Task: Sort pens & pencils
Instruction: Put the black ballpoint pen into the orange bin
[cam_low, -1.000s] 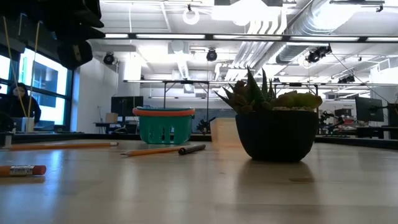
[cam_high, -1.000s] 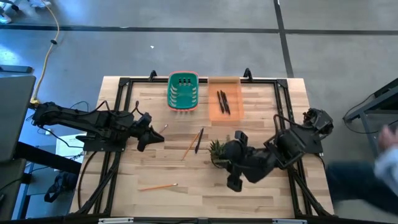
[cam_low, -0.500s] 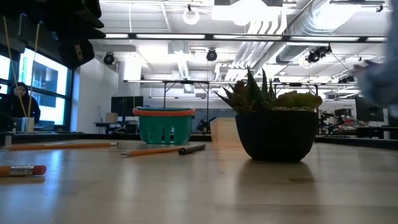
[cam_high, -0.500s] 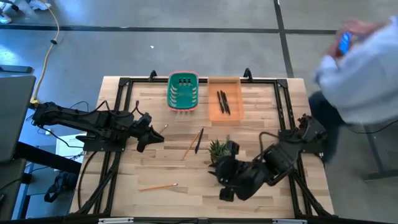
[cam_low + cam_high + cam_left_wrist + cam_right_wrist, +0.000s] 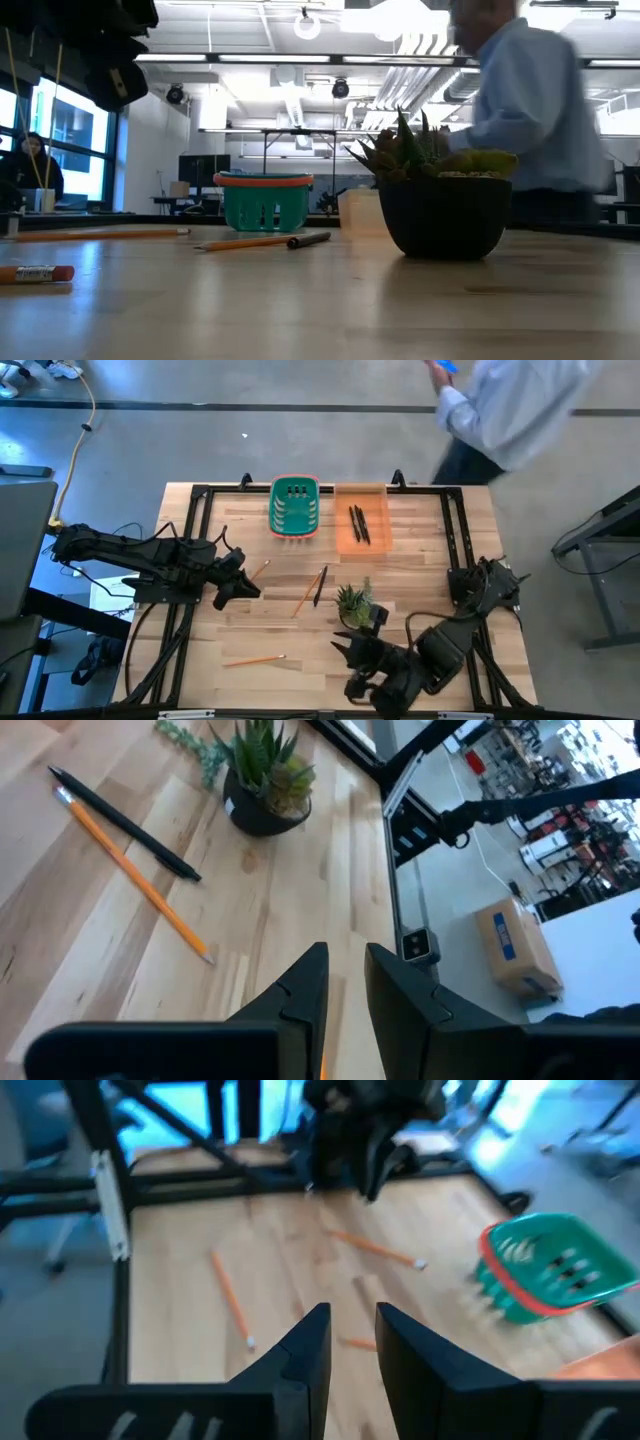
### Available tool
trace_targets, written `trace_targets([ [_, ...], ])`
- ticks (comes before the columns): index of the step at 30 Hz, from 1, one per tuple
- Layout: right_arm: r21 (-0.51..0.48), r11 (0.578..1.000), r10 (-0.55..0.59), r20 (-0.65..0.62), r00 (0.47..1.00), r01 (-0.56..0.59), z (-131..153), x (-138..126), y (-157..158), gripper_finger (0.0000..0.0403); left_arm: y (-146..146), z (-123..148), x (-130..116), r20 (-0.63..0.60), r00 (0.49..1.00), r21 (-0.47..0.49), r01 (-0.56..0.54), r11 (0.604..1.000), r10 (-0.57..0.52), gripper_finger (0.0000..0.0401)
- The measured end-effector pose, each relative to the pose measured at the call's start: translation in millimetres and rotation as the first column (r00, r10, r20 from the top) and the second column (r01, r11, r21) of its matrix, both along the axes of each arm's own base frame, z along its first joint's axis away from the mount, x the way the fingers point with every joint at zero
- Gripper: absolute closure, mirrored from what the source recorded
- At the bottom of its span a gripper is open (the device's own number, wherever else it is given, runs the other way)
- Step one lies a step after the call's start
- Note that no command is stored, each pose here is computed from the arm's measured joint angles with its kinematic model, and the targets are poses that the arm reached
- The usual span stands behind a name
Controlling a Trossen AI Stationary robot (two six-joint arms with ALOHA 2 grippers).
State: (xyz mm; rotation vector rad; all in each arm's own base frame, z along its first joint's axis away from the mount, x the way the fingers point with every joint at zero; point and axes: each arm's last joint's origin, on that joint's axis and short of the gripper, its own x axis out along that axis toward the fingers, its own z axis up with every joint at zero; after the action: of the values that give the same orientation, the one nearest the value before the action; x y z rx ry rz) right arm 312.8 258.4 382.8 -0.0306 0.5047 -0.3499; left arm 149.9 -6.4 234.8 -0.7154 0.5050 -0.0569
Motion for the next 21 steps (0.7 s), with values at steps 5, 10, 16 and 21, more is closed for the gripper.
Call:
trace_targets([
  [5, -0.044, 0.996, -0.07, 0.106, 0.992, 0.075, -1, -12, 15, 0.0328, 0, -3, 1, -0.028, 1.0, -0.002, -0.001, 1.0, 0.001, 0.0343],
  [10, -0.029, 0.994, -0.104, 0.16, 0.982, 0.11, -2, -19, 23, 0.0328, 0, -6, 4, -0.047, 0.999, -0.006, 0.002, 1.0, -0.002, 0.0343],
  [16, 0.065, 0.989, -0.143, 0.179, 0.973, 0.134, -4, -20, 24, 0.0328, 0, -11, 10, -0.086, 0.996, -0.005, 0.001, 1.0, -0.002, 0.0343],
  [21, 0.133, 0.98, -0.175, 0.195, 0.965, 0.15, -4, -20, 25, 0.0328, 2, -15, 19, -0.086, 0.994, 0.033, -0.058, 0.998, 0.061, 0.0343],
])
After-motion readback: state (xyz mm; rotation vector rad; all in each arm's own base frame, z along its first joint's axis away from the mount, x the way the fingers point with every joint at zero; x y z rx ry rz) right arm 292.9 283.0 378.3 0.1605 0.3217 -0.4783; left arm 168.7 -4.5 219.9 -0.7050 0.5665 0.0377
